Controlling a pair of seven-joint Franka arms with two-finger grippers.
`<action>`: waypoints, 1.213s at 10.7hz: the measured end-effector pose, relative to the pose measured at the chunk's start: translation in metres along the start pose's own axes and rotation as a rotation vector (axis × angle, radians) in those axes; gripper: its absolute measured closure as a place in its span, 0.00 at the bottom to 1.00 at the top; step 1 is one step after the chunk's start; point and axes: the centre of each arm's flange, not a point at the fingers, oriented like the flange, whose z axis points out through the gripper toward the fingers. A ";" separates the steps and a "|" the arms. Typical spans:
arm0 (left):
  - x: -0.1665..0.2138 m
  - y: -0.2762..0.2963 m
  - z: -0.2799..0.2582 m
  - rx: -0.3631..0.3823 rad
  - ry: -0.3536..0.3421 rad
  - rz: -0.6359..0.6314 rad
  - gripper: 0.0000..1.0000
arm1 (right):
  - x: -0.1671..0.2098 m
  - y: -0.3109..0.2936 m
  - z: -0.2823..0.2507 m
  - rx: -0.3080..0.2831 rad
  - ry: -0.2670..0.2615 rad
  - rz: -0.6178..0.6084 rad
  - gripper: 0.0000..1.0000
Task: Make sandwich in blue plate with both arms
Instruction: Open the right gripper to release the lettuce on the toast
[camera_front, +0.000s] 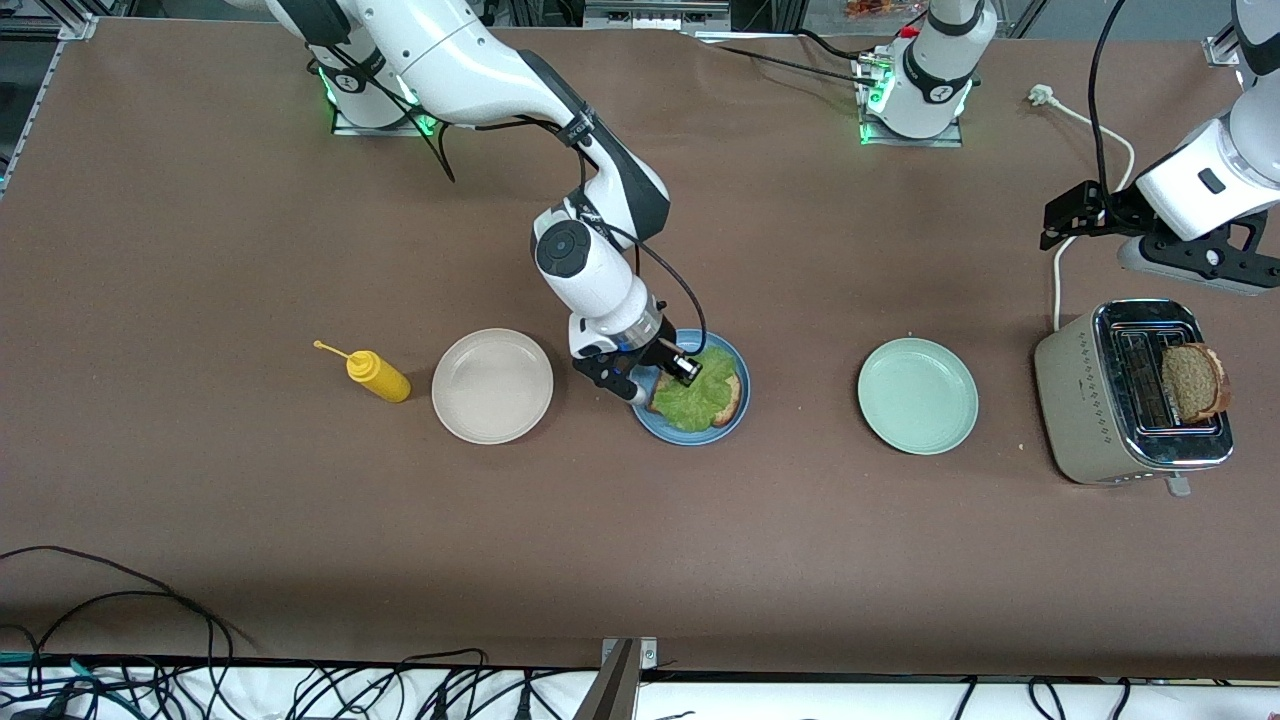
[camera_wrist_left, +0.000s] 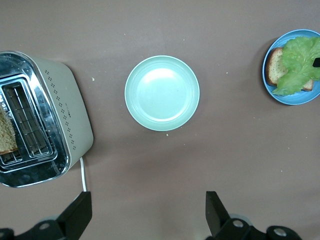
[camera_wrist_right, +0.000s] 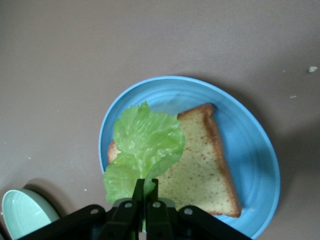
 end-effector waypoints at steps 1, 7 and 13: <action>0.000 0.000 0.000 0.000 0.000 0.000 0.00 | 0.001 0.003 0.002 -0.002 0.005 -0.003 0.96; 0.000 0.000 0.000 0.000 0.000 0.000 0.00 | 0.012 0.018 0.008 -0.029 0.041 -0.082 0.40; 0.000 0.000 0.000 0.000 0.000 0.000 0.00 | 0.056 0.029 -0.030 -0.191 0.015 -0.296 0.00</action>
